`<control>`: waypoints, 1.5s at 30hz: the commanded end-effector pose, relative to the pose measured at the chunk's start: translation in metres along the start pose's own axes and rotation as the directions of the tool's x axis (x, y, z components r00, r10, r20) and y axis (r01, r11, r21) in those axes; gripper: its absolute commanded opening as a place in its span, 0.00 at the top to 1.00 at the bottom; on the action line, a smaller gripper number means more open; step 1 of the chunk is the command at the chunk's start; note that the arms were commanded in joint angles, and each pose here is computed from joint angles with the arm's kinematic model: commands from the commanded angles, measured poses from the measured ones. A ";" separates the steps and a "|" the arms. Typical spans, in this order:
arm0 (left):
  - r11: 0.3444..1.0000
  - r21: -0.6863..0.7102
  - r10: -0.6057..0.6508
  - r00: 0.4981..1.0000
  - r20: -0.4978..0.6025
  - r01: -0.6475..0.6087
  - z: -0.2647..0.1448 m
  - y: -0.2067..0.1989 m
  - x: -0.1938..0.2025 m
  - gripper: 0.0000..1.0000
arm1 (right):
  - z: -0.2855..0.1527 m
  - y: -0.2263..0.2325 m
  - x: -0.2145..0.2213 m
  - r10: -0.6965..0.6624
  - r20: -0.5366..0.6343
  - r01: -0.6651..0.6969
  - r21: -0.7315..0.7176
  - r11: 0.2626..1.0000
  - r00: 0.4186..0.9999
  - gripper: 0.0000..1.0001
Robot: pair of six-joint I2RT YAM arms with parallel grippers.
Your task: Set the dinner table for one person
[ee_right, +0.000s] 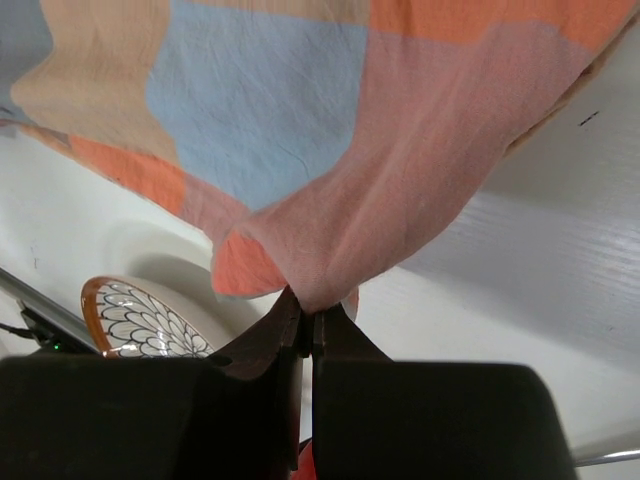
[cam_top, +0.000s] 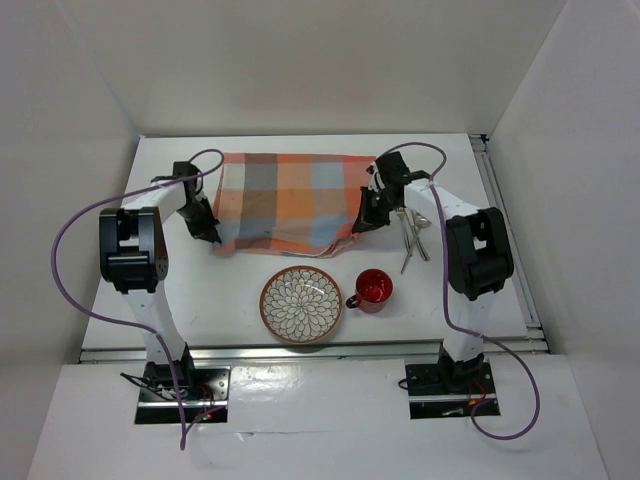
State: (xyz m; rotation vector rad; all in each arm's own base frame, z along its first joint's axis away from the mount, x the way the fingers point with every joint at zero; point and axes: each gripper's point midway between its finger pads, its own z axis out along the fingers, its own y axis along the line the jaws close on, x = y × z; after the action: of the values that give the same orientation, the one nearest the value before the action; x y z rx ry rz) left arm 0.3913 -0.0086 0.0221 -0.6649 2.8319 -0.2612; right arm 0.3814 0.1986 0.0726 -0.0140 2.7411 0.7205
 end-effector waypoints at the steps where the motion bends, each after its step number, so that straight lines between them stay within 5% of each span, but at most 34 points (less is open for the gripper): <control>1: 0.997 0.073 0.021 0.999 0.043 -0.024 -0.035 -0.020 -0.013 1.00 | -0.008 0.007 -0.022 -0.029 0.050 0.029 -0.001 1.000 0.998 1.00; 6: 0.963 0.261 0.025 0.988 0.154 -0.065 -0.099 -0.071 -0.050 1.00 | -0.034 0.009 -0.077 -0.019 0.156 0.019 -0.002 1.000 0.988 1.00; 14: 0.798 0.573 -0.075 0.912 0.403 -0.188 -0.271 -0.160 -0.130 1.00 | -0.154 0.048 -0.203 -0.070 0.478 0.117 -0.070 0.991 0.876 1.00; 19: 0.707 0.670 -0.139 0.883 0.449 -0.229 -0.331 -0.153 -0.120 1.00 | -0.204 0.062 -0.195 -0.065 0.548 0.157 -0.124 0.980 0.834 1.00; 30: 0.671 0.724 -0.216 0.893 0.394 -0.157 -0.351 -0.109 -0.093 1.00 | -0.290 0.085 -0.149 -0.087 0.645 0.197 -0.101 0.975 0.760 1.00; 45: 0.517 0.830 -0.213 0.909 0.359 -0.207 -0.344 -0.164 -0.166 1.00 | -0.269 0.077 -0.266 -0.010 0.715 0.266 -0.248 0.931 0.700 1.00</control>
State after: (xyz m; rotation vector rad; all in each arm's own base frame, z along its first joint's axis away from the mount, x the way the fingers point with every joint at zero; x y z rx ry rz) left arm 0.5094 -0.0268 0.3802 -0.5109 1.9770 -1.2077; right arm 0.5451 0.1203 0.3693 0.0218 1.9646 0.8445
